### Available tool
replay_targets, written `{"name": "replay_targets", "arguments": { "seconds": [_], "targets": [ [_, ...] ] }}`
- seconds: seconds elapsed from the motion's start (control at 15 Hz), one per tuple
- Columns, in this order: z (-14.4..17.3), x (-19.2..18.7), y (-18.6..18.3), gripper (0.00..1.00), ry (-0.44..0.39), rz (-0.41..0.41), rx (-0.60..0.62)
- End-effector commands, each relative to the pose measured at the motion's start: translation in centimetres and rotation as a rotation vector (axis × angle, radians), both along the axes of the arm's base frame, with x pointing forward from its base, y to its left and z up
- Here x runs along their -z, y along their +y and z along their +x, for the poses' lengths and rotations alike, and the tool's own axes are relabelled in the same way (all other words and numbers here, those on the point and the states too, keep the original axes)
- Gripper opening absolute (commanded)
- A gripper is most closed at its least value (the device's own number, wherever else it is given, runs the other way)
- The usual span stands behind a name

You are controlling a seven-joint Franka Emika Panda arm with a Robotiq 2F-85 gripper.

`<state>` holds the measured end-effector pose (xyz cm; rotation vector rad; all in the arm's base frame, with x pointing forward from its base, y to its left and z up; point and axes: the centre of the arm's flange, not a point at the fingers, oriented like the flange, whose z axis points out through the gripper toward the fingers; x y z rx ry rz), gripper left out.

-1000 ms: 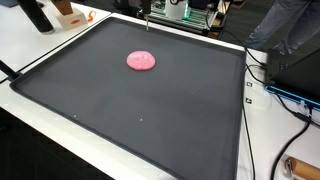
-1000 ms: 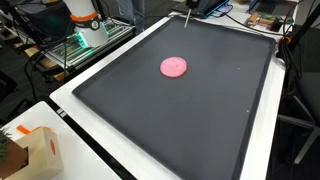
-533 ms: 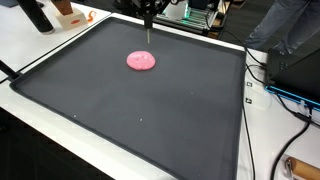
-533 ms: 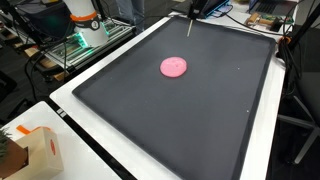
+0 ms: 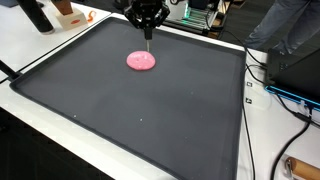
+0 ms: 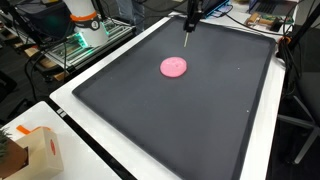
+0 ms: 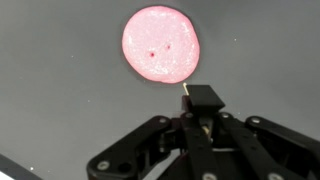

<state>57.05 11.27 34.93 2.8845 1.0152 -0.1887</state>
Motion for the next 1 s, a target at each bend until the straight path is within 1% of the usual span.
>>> {"name": "replay_targets", "arguments": {
  "seconds": [0.0, 0.47, 0.93],
  "targets": [
    [-1.2, 1.8, -1.2, 0.03, -0.026, -0.012, -0.029],
    [-1.2, 4.1, -2.3, 0.03, -0.029, -0.025, -0.036],
    [-1.0, 6.3, -2.6, 0.03, -0.022, -0.009, -0.055]
  ]
}}
